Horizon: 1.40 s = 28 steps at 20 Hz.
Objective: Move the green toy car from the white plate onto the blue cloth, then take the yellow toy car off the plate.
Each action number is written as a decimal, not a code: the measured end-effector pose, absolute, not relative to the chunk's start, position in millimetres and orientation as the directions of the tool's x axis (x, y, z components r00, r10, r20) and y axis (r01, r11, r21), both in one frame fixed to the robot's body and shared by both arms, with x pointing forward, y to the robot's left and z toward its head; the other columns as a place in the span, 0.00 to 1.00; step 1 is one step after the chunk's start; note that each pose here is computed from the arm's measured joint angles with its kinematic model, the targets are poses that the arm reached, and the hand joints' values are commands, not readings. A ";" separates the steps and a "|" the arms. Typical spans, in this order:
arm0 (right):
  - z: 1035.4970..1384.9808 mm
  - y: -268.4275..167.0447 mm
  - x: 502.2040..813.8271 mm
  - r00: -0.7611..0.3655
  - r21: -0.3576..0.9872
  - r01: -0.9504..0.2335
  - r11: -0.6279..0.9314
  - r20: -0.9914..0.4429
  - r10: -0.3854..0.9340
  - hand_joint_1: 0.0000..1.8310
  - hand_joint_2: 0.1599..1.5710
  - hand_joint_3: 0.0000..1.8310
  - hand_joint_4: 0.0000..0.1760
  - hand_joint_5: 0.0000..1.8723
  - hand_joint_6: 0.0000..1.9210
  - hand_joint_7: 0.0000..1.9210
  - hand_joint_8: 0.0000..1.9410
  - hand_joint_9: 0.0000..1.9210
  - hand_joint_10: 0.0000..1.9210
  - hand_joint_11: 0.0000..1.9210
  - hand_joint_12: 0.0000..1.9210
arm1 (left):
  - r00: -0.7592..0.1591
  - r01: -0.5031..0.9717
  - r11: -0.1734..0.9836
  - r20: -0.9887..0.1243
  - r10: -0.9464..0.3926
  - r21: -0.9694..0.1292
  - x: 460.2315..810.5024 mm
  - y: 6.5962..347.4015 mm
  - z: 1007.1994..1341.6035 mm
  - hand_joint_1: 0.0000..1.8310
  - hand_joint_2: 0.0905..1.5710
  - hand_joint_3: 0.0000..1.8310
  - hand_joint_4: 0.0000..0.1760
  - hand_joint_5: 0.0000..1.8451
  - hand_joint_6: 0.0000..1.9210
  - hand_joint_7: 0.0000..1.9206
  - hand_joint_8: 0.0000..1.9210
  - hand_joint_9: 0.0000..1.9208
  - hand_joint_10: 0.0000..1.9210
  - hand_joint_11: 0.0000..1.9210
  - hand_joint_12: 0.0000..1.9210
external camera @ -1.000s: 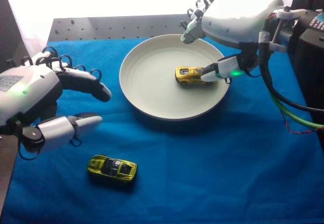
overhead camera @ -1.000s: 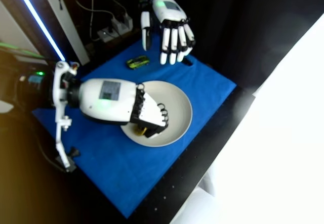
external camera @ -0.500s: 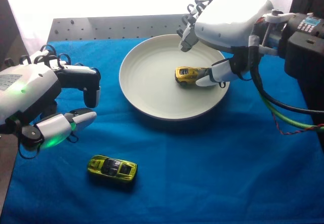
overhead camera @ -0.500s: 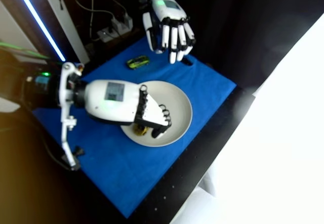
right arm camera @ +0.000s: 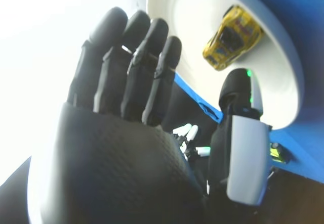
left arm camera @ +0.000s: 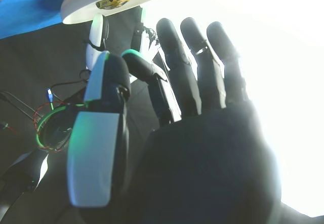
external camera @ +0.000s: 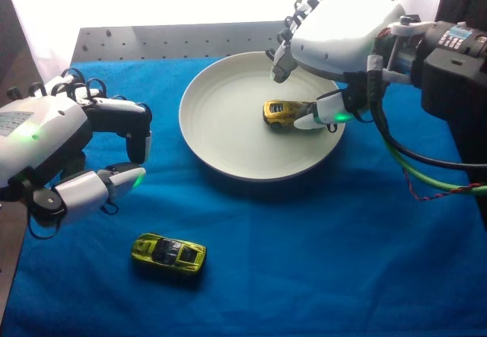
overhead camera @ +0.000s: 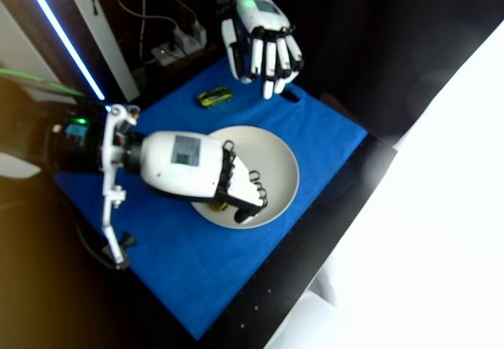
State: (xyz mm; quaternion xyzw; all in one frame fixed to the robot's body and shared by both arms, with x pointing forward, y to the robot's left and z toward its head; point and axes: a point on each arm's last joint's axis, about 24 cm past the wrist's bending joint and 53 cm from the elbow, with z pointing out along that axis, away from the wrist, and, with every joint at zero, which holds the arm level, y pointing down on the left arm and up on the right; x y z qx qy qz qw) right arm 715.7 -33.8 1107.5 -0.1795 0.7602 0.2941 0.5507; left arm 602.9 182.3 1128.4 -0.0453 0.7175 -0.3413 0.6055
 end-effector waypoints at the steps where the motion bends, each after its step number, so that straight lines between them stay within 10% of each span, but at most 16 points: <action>1: 1106.6 -32.6 715.1 -0.332 0.251 -0.598 0.762 -0.942 0.050 0.45 0.62 0.00 0.00 0.40 0.11 0.45 0.03 0.32 0.41 0.20 0.82 | -0.263 0.348 0.763 -0.837 -0.479 -0.545 602.8 182.2 1128.2 0.46 0.80 0.00 1.00 0.36 0.74 0.37 0.09 0.18 0.47 0.01 0.82; 8: 1103.7 -30.3 715.3 -0.338 0.251 -0.597 0.762 -0.940 0.045 0.45 0.62 0.00 0.00 0.40 0.05 0.45 0.03 0.31 0.48 0.21 0.85 | -0.263 0.349 0.762 -0.838 -0.479 -0.545 602.7 182.0 1128.4 0.46 0.80 0.00 1.00 0.36 0.75 0.29 0.27 0.16 0.52 0.03 0.82; 11: 1102.2 -30.8 716.1 -0.341 0.250 -0.595 0.764 -0.939 0.042 0.44 0.62 0.00 0.00 0.40 0.02 0.43 0.01 0.32 0.34 0.18 0.79 | -0.263 0.347 0.763 -0.837 -0.479 -0.546 602.8 182.3 1128.3 0.46 0.80 0.00 1.00 0.36 0.75 0.28 0.32 0.17 0.53 0.04 0.81; 28: 1092.2 -28.6 720.2 -0.362 0.249 -0.585 0.772 -0.932 0.026 0.45 0.64 0.00 0.00 0.43 0.00 0.51 0.03 0.37 0.49 0.29 0.84 | -0.263 0.347 0.762 -0.836 -0.481 -0.547 602.6 182.1 1128.4 0.47 0.79 0.00 1.00 0.37 0.74 0.29 0.30 0.19 0.50 0.06 0.79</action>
